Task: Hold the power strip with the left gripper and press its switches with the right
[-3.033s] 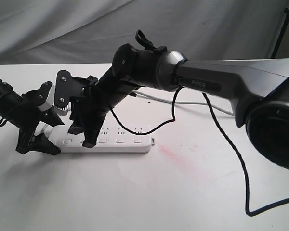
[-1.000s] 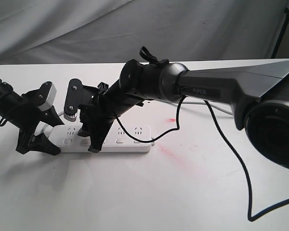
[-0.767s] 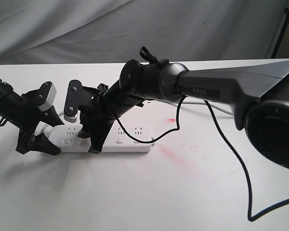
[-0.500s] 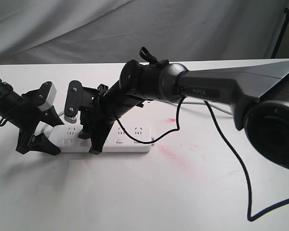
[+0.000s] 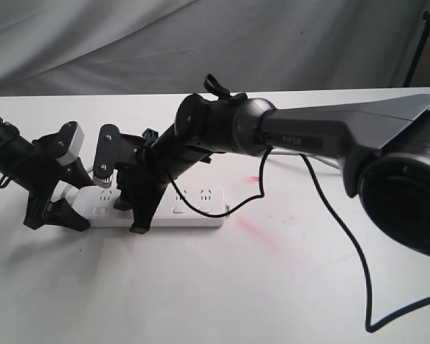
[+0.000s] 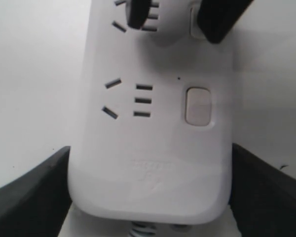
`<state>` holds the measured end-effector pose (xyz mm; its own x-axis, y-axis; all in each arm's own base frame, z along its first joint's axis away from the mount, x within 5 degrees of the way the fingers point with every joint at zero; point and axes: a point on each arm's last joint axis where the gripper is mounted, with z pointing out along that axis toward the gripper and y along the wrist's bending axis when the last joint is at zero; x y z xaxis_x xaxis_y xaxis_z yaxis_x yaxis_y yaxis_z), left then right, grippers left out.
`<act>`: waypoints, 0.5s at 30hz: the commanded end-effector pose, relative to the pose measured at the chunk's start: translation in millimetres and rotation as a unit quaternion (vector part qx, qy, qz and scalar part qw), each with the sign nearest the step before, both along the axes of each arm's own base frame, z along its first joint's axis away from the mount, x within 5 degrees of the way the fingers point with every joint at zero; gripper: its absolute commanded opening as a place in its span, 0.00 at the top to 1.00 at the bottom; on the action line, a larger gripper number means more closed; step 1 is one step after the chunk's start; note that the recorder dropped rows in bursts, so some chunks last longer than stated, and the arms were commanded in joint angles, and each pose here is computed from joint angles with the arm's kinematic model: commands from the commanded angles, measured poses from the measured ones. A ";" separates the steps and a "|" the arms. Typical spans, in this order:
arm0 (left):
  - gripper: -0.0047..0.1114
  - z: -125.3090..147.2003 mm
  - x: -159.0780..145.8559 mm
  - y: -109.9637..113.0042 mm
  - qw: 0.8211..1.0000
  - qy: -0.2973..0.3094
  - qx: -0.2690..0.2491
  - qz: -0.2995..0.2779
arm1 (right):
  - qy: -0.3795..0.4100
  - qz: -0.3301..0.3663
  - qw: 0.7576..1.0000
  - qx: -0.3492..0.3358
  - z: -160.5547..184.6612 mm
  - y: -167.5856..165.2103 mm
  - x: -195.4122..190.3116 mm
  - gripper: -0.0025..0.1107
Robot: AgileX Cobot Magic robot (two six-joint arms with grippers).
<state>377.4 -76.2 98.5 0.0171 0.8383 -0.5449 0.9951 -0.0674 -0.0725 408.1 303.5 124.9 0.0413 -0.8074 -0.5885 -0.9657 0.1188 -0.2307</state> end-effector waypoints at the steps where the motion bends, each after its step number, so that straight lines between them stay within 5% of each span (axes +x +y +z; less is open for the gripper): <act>1: 0.40 0.4 1.1 -0.1 1.000 -0.003 0.004 0.002 | 0.005 0.023 0.999 -0.024 -13.0 -1.4 -3.0 0.67; 15: 0.40 0.4 1.1 -0.1 1.000 -0.003 0.004 0.002 | -0.004 0.038 0.998 -0.042 -14.3 -3.4 -3.1 0.67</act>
